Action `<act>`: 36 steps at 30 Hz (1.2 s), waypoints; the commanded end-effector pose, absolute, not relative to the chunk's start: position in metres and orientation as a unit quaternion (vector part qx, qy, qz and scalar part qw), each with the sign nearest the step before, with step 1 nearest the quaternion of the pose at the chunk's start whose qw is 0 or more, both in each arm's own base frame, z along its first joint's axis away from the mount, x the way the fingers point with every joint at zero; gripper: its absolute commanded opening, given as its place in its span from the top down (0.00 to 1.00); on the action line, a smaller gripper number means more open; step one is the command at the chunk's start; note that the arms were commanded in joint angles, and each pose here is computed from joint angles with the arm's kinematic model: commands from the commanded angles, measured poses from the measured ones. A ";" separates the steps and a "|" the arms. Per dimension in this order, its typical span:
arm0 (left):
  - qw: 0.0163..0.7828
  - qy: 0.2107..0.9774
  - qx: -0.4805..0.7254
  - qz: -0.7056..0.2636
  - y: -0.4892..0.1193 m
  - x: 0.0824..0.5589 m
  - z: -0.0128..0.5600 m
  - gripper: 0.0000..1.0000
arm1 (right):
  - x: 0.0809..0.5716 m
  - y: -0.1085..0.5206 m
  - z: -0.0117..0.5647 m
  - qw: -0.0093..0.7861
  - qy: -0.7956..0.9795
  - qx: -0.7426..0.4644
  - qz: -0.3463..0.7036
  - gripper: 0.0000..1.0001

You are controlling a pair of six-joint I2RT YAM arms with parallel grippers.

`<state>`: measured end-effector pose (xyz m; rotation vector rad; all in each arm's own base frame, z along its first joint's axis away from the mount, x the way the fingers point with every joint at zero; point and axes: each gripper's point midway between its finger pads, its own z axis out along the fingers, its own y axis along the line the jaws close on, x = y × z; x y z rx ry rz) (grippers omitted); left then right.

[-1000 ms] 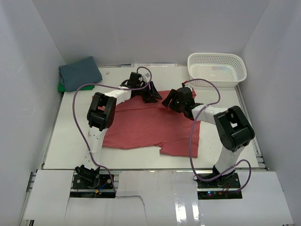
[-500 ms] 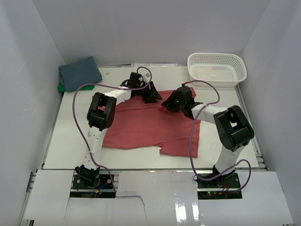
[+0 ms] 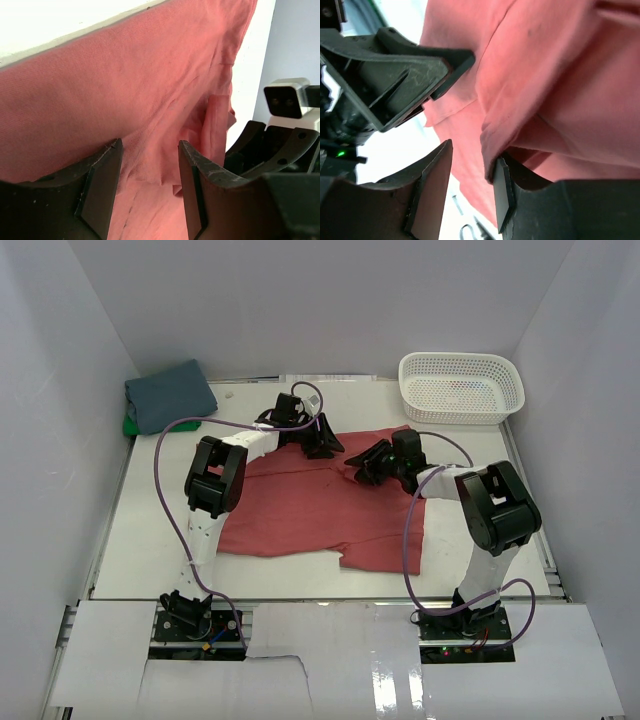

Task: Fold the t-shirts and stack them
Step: Fold the flattened tshirt in 1/3 of the way

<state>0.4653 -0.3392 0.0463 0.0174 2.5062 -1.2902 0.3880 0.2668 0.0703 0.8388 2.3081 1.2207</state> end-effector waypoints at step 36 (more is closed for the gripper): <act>0.187 0.870 0.021 -0.457 -0.334 0.469 0.086 0.40 | 0.320 0.234 0.188 0.260 0.905 0.045 0.332 0.38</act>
